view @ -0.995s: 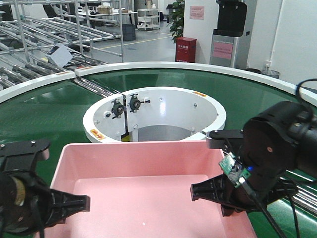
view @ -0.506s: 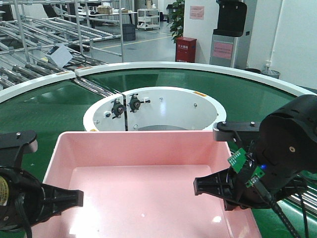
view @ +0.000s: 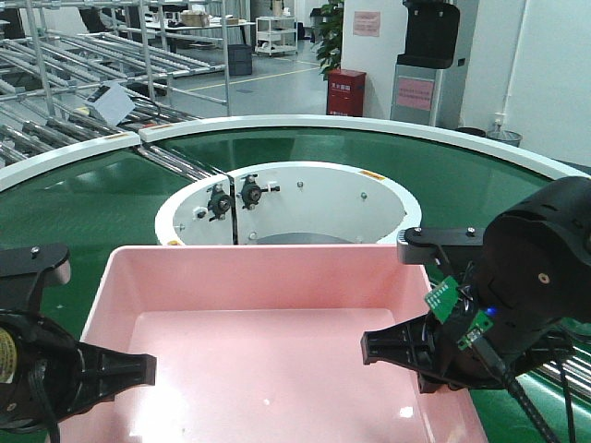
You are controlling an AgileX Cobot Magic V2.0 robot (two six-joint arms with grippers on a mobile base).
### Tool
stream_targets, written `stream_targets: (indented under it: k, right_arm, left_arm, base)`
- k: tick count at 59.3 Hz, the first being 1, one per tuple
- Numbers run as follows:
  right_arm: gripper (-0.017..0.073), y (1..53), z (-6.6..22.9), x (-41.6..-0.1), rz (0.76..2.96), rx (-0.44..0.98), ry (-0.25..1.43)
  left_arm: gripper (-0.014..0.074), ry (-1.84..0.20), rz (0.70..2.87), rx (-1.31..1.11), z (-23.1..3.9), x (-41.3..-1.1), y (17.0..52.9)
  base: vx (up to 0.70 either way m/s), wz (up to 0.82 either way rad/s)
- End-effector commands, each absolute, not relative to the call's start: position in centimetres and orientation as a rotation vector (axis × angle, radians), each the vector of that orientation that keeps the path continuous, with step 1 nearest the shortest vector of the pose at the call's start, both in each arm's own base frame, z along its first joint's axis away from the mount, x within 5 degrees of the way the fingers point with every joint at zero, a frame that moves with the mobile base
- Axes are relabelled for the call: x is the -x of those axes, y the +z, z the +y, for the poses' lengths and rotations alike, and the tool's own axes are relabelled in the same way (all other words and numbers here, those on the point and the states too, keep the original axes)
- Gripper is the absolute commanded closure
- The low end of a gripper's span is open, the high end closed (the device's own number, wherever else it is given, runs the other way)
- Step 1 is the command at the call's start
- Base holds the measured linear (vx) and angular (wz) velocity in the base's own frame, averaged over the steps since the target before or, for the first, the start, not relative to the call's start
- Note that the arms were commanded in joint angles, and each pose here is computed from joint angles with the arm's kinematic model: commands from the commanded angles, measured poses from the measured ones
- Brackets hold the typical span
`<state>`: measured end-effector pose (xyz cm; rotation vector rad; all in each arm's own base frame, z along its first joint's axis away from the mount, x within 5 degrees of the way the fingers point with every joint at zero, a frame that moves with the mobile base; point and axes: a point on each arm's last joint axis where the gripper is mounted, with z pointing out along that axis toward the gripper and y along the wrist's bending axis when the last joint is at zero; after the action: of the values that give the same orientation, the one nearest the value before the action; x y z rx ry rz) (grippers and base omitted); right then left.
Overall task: Grab pink bin and stack on right shelf
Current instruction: 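Hold the pink bin with both grippers while driving to the shelf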
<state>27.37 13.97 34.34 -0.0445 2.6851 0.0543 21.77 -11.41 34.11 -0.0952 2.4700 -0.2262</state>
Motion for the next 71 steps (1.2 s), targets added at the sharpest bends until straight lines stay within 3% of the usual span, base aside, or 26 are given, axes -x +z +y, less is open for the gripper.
stream_targets:
  k: [1, 24, 71]
  right_arm:
    - [0.0568, 36.21, 13.08, -27.39, 2.582, 0.056, 0.008]
    - [0.0568, 36.21, 13.08, -27.39, 2.582, 0.056, 0.008]
    - [0.0568, 36.22, 13.06, -27.40, 2.581, 0.057, 0.004]
  left_arm:
    - [0.0482, -0.305, 2.340, 0.079, -11.41, -21.54, 36.46]
    - [0.0482, -0.305, 2.341, 0.080, -11.41, -21.53, 36.45]
    - [0.0482, -0.305, 2.341, 0.080, -11.41, -21.53, 36.45]
  base:
    - [0.00, 0.00]
    - [-0.04, -0.20]
    - [-0.14, -0.60]
